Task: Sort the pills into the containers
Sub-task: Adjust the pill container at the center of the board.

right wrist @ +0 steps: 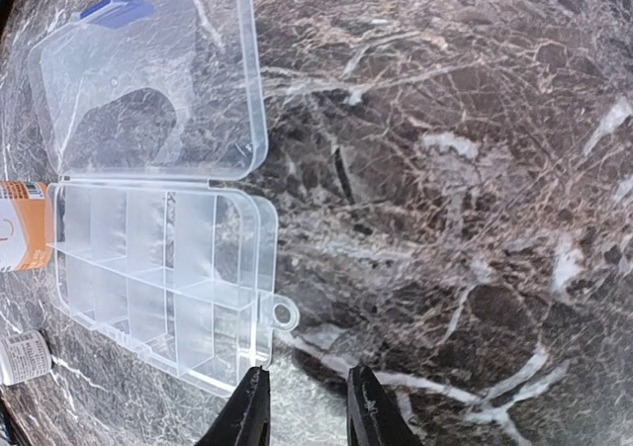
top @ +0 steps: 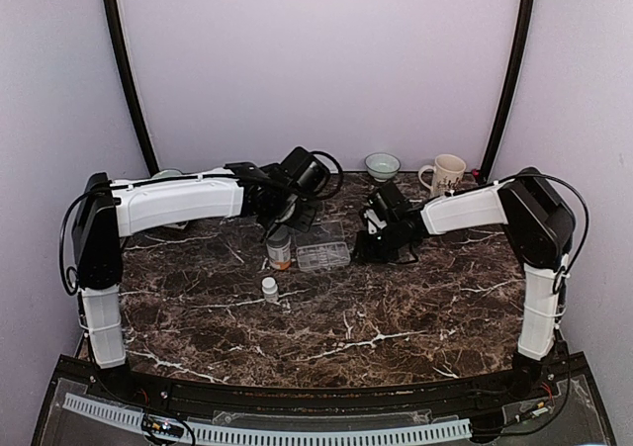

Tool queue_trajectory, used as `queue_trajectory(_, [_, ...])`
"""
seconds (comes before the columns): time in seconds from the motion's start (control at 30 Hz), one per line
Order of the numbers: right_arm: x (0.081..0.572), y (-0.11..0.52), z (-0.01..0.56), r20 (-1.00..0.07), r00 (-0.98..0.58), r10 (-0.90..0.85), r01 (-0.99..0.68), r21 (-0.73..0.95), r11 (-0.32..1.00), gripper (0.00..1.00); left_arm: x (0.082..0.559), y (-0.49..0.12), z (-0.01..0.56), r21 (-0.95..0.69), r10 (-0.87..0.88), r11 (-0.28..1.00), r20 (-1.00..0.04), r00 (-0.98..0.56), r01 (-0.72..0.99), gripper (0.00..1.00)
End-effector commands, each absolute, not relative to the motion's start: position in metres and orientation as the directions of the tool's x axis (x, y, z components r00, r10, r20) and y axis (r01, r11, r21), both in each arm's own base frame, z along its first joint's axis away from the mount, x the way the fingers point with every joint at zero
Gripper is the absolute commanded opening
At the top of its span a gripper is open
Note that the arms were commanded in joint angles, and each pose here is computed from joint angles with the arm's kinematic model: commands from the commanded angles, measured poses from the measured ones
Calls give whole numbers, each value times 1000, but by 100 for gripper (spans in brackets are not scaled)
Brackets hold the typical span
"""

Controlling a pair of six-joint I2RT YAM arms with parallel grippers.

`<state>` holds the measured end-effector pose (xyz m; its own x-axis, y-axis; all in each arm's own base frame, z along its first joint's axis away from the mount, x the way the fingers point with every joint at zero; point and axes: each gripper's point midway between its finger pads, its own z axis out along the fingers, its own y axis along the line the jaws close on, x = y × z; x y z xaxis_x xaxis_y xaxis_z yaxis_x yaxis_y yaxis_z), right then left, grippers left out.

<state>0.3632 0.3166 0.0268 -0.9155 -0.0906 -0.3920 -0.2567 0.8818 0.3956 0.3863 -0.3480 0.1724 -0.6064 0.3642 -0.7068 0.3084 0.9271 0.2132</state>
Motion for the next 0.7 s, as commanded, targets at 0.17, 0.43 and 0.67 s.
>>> queue_trajectory(0.17, [328,341,26,-363,-920,-144,-299,417,858,27,396,-288,183,76,165,984,-733,-660,161,44])
queue_trajectory(0.43, [324,340,31,-380,-910,-165,-317,381,868,27,398,-266,172,-7,63,995,-716,-696,98,45])
queue_trajectory(0.67, [331,314,65,-476,-855,-208,-356,245,902,33,397,-239,164,-127,-77,992,-690,-720,15,49])
